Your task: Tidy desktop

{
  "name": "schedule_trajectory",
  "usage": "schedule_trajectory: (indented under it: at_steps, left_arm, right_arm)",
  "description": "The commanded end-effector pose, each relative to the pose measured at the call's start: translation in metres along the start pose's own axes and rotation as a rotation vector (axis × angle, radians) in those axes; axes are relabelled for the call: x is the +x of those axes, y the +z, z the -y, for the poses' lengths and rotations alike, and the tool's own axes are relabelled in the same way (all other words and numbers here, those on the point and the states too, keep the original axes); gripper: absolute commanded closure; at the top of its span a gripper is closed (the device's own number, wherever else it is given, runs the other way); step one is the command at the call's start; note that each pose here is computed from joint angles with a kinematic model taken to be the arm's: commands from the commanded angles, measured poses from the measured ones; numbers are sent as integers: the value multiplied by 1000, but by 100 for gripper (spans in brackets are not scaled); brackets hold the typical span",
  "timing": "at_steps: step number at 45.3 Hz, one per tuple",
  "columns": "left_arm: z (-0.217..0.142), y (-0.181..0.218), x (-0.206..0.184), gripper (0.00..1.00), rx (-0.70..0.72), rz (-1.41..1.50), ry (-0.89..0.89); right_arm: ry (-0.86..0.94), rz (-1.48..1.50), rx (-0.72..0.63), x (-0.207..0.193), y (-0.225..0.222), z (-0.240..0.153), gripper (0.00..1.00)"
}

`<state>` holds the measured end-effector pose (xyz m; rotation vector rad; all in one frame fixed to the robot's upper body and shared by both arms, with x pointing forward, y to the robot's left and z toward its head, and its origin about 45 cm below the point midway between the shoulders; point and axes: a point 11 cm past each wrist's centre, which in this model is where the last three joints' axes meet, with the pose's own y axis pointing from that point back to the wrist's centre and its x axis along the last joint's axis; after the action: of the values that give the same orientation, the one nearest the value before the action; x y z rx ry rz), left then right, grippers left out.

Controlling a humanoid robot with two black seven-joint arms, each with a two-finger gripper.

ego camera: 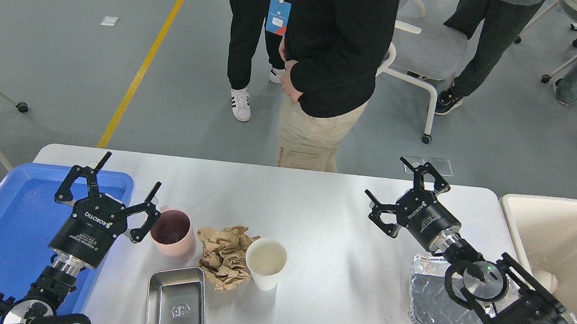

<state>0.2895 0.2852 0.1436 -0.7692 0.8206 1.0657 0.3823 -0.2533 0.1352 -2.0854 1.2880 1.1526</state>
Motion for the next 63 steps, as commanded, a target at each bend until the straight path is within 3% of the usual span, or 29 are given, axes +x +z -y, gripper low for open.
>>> schedule_trajectory:
  at_steps: [1,63]
  left_arm:
    - [0,0,1,3,0,0,10]
    - [-2,10,17,3,64,50,132]
  right_arm:
    - [-2,0,0,-1,0,1,0]
    - [-3,-1,-12,-1,4,1,0]
